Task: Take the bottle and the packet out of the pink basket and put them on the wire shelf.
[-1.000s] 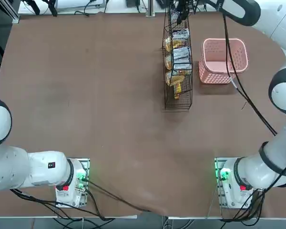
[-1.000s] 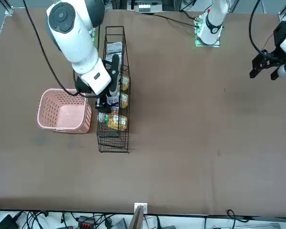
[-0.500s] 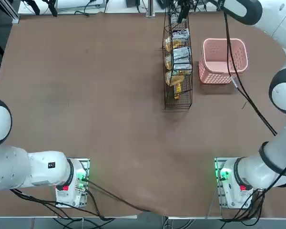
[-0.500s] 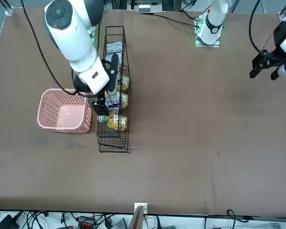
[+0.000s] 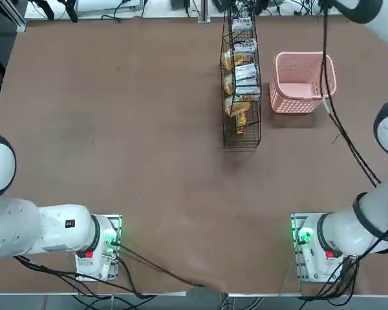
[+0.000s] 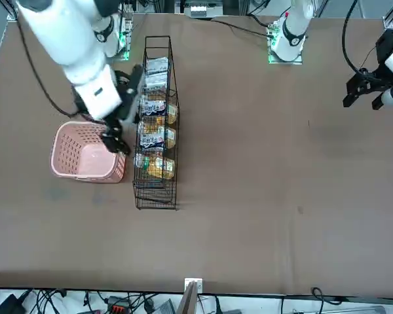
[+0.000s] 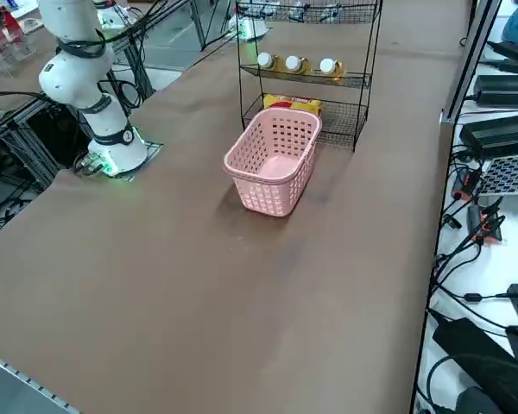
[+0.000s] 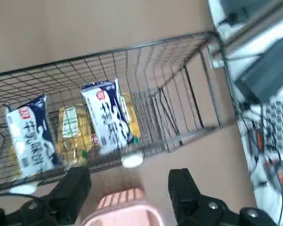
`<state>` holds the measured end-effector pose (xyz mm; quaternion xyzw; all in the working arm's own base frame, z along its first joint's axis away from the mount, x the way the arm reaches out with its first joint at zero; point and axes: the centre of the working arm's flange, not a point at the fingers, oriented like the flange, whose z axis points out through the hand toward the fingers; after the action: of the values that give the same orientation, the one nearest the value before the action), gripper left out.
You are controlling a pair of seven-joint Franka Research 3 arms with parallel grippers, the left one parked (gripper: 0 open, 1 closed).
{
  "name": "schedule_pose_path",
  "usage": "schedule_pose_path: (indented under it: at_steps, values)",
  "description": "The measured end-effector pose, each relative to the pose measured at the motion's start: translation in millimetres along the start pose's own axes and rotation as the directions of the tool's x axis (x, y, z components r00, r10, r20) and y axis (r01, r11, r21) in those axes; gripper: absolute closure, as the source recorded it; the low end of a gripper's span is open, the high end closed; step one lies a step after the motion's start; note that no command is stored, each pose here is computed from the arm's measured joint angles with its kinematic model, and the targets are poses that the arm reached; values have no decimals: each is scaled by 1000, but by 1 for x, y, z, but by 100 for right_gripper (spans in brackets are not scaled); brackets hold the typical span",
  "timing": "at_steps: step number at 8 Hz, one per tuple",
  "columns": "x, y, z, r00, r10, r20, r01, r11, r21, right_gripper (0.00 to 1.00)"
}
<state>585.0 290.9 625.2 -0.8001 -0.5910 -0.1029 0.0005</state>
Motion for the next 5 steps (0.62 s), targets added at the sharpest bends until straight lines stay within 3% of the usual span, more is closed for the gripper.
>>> schedule_pose_path:
  at_steps: [3,5]
  values:
    - [-54,10,-52,971,230,59,-228,973,-30,0]
    - [-113,35,-62,930,353,99,-356,935,7,0]
